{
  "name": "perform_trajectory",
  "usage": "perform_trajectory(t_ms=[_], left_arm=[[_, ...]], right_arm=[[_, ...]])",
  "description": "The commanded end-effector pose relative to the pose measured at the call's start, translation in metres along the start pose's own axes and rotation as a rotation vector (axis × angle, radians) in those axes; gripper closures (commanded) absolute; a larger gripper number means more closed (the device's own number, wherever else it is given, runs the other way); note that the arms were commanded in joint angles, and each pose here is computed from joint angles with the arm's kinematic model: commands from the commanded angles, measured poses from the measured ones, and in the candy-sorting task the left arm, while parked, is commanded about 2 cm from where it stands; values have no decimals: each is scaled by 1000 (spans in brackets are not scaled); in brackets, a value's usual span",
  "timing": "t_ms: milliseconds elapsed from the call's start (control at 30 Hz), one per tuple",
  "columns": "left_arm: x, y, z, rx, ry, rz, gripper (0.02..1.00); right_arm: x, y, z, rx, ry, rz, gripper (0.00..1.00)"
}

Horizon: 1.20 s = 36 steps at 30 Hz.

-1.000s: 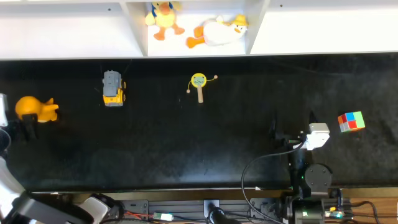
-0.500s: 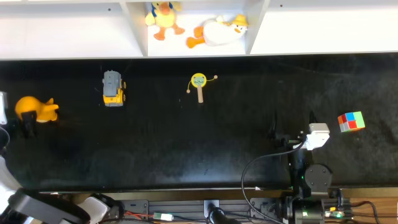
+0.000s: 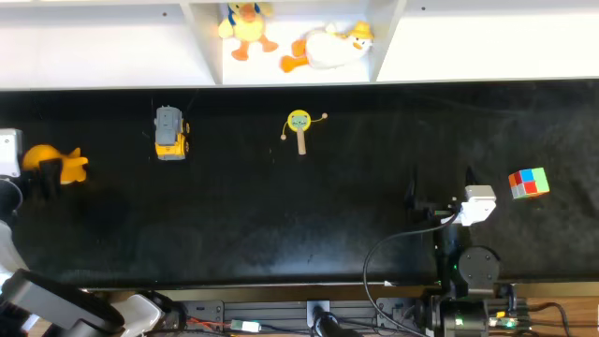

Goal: Store Toys

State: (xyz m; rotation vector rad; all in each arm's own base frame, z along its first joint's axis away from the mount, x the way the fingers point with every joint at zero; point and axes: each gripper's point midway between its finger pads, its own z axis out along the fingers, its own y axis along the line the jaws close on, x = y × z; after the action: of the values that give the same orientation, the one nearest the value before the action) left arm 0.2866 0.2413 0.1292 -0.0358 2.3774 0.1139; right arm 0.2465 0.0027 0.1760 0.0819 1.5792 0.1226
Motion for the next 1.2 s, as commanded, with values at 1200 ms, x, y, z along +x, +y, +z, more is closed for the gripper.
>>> perform_trajectory(t_ms=[1200], left_arm=[[13, 9, -10, -36, 72, -17, 481]], right_arm=[[4, -1, 0, -1, 2, 8, 5]])
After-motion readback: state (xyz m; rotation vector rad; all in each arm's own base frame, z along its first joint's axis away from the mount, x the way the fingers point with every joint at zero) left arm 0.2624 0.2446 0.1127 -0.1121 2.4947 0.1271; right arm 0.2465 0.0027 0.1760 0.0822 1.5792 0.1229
